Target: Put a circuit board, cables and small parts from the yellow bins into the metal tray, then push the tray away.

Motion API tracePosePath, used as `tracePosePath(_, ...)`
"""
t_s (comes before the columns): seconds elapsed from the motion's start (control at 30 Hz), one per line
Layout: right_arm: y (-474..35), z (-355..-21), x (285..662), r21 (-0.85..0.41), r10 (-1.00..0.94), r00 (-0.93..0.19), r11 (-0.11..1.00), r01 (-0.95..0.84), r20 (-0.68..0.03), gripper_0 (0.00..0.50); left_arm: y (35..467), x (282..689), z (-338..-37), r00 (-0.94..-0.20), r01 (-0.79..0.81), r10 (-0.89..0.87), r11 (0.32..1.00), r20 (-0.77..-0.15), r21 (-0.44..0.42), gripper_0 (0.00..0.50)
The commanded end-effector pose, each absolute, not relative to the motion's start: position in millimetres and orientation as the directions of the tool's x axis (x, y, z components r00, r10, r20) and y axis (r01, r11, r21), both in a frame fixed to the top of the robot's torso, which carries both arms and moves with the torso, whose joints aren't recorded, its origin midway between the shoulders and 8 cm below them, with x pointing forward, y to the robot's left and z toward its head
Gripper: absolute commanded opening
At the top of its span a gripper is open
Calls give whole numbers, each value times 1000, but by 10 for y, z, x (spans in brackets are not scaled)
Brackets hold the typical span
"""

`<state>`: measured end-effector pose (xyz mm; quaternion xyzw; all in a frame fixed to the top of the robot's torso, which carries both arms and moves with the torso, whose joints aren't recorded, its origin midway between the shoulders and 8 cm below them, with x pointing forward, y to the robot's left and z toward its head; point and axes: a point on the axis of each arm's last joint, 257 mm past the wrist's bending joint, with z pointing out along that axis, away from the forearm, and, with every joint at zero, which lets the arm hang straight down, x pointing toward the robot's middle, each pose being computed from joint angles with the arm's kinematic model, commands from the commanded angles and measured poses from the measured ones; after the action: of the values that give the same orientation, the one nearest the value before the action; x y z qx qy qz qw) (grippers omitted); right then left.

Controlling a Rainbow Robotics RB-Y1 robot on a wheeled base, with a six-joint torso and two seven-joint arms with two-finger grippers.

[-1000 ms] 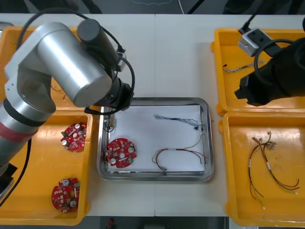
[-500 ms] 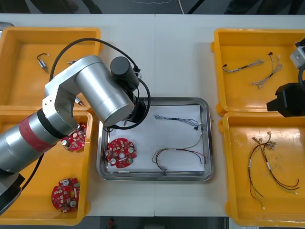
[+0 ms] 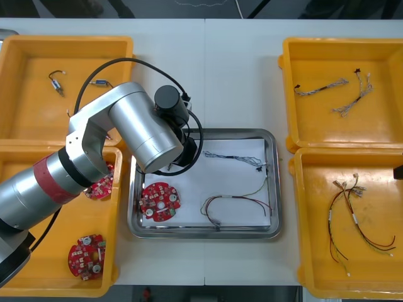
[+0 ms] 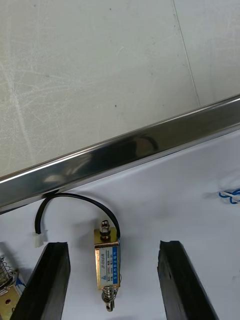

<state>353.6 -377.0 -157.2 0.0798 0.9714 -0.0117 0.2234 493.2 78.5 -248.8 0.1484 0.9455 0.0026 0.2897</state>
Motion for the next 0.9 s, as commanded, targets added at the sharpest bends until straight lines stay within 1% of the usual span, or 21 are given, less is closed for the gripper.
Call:
tracePosePath(0.03,-3995,-1511,3418,-38,149,-883,982,184,-446,500,544,5001,-2266,-774,236,205,971,-599,27,500)
tracePosePath(0.13,-3985,-1514,3415,-37,143,-885,983,177,-444,500,552,4997,-2205,-773,231,198,973,-602,23,500)
tracePosePath(0.23,-3970,-1521,3405,-36,134,-889,985,166,-439,500,629,4934,-1952,-776,210,179,977,-605,19,500)
tracePosePath(0.27,-3964,-1517,3408,-35,133,-888,986,165,-439,500,649,4920,-1916,-778,207,174,978,-604,16,500)
tracePosePath(0.3,-3955,-1517,3406,-34,129,-889,986,160,-439,500,669,4891,-1804,-779,202,165,979,-605,6,500)
tracePosePath(0.37,-3936,-1509,3404,-34,124,-889,987,154,-441,500,721,4859,-1672,-781,195,152,981,-606,-6,500)
tracePosePath(0.4,-3906,-1497,3403,-34,115,-888,989,145,-446,500,784,4833,-1566,-783,187,141,982,-605,-14,500)
tracePosePath(0.53,-3869,-1475,3395,-38,100,-886,991,131,-452,500,990,4786,-1303,-783,176,130,984,-608,-15,500)
tracePosePath(0.7,-3758,-1492,3375,-48,56,-893,995,87,-447,500,1444,4717,-963,-794,161,123,987,-595,-11,500)
tracePosePath(0.77,-3699,-1489,3377,-61,26,-894,996,60,-448,500,1530,4744,-834,-778,169,125,985,-615,-13,500)
tracePosePath(0.8,-3699,-1489,3377,-61,26,-894,996,60,-448,500,1530,4744,-834,-778,169,125,985,-615,-13,500)
tracePosePath(0.83,-3609,-1476,3381,-80,-21,-894,997,17,-449,500,1647,4769,-715,-762,173,127,985,-635,-11,500)
tracePosePath(0.9,-3510,-1440,3393,-95,-68,-887,995,-27,-456,500,1771,4788,-625,-748,174,132,985,-651,0,500)
